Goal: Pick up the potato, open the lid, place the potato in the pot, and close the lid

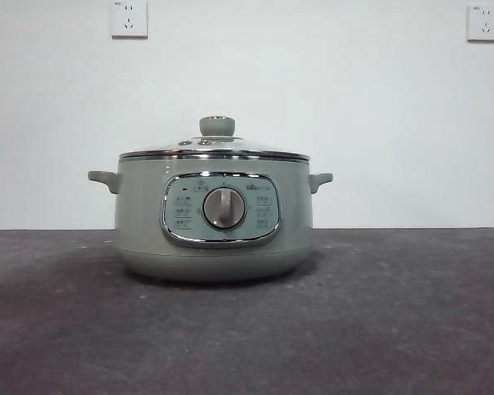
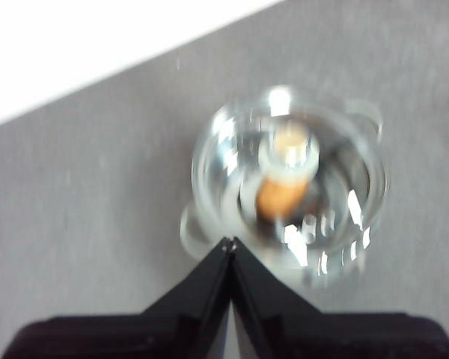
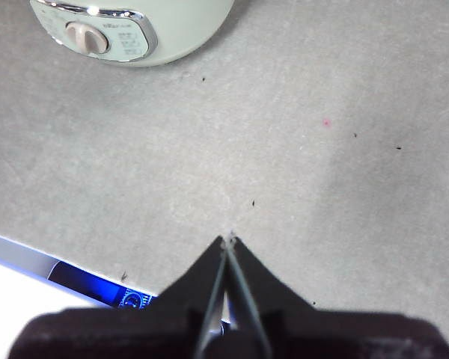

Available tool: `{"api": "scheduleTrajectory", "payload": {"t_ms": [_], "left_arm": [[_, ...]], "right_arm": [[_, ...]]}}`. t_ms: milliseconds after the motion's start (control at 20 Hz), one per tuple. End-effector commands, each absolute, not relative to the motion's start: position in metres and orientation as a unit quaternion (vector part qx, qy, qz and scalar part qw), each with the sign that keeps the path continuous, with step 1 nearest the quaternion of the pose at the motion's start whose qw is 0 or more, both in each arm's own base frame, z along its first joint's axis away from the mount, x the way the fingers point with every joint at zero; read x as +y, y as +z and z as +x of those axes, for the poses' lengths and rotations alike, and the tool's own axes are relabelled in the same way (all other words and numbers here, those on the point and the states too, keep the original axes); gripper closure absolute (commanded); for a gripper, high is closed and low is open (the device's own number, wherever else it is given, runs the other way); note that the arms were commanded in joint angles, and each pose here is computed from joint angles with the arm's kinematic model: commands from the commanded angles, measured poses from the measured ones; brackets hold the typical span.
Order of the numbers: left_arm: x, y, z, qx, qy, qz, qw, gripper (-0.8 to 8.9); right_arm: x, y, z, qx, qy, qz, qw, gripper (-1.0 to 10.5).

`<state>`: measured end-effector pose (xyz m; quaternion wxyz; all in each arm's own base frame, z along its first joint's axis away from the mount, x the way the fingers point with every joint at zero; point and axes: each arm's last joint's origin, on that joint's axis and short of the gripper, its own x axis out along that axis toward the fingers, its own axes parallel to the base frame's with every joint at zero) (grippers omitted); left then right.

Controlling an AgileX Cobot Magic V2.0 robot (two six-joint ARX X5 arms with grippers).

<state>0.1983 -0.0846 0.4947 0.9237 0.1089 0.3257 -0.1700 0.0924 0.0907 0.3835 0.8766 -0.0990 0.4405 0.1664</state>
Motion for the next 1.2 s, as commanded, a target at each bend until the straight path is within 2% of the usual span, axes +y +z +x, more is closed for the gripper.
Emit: {"api": "scheduleTrajectory", "payload": {"t_ms": [50, 300, 350, 450, 550, 650, 750, 850, 1200], "left_arm": [[-0.071, 0.461, 0.189, 0.381, -0.144, 0.114, 0.906, 8.16], [-0.025, 0.358, 0.145, 0.5, -0.058, 0.125, 0.855, 8.16], [-0.018, 0.338, 0.137, 0.498, -0.035, 0.12, 0.858, 8.16], [-0.005, 0.297, 0.125, 0.438, 0.003, 0.099, 0.893, 8.16], [0.001, 0.259, 0.116, 0.343, 0.028, 0.075, 0.936, 8.16], [0.0, 0.233, 0.11, 0.226, 0.014, 0.05, 0.973, 8.15], [-0.001, 0.216, 0.104, 0.153, -0.002, 0.043, 0.987, 8.15], [-0.002, 0.205, 0.1, 0.119, -0.004, 0.043, 0.992, 8.15], [-0.002, 0.161, 0.097, 0.093, -0.001, 0.014, 0.996, 8.15]], "right_arm": [[0.09, 0.38, 0.092, 0.453, 0.16, -0.104, 0.871, 9.5], [0.09, 0.38, 0.092, 0.453, 0.16, -0.104, 0.871, 9.5], [0.09, 0.38, 0.092, 0.453, 0.16, -0.104, 0.871, 9.5], [0.09, 0.38, 0.092, 0.453, 0.16, -0.104, 0.871, 9.5], [0.09, 0.38, 0.092, 0.453, 0.16, -0.104, 0.871, 9.5], [0.09, 0.38, 0.092, 0.453, 0.159, -0.104, 0.871, 9.5], [0.09, 0.38, 0.092, 0.452, 0.159, -0.104, 0.871, 9.5], [0.09, 0.38, 0.092, 0.451, 0.157, -0.105, 0.872, 9.5], [0.09, 0.38, 0.092, 0.451, 0.156, -0.105, 0.872, 9.5]]}}
